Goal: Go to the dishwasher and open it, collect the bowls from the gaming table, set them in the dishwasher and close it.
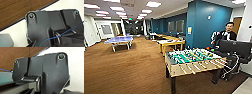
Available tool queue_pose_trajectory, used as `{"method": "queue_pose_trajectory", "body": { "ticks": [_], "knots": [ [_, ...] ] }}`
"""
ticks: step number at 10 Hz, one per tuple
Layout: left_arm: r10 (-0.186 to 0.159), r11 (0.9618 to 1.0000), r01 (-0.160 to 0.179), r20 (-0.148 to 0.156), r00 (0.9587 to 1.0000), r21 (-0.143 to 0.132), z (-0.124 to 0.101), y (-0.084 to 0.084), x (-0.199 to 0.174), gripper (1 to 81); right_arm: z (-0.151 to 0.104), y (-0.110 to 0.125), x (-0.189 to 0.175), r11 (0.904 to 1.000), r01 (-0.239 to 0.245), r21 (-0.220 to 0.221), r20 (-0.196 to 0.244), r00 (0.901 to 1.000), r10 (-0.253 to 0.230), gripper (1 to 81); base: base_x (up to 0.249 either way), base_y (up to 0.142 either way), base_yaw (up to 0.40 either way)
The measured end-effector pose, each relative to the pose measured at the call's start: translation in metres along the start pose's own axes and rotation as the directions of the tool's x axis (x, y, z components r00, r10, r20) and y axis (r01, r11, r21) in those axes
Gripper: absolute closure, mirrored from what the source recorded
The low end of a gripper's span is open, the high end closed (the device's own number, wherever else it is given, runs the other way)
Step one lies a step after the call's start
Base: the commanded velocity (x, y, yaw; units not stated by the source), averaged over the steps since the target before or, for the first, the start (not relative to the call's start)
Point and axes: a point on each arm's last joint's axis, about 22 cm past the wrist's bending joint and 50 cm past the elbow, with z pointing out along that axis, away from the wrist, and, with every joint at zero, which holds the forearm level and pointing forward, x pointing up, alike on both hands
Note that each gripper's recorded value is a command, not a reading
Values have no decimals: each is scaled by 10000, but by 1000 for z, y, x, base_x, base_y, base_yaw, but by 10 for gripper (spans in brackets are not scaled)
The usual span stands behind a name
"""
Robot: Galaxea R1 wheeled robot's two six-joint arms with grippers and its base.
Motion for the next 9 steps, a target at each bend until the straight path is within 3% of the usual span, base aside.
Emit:
{"method": "queue_pose_trajectory", "body": {
  "ticks": [3, 9],
  "knots": [
    [3, 10000, -3, -15, 10000, 65, -1, -4, 1, 10, 1, -3, 0, 10000, 19, 47, 15, 10000, -19, 10, 0, 0, 302],
    [-4, 10000, 5, -34, 10000, 54, -1, -4, 1, 10, 1, -4, 0, 10000, 25, 53, -4, 10000, -25, 10, 0, 0, 178]
  ]
}}
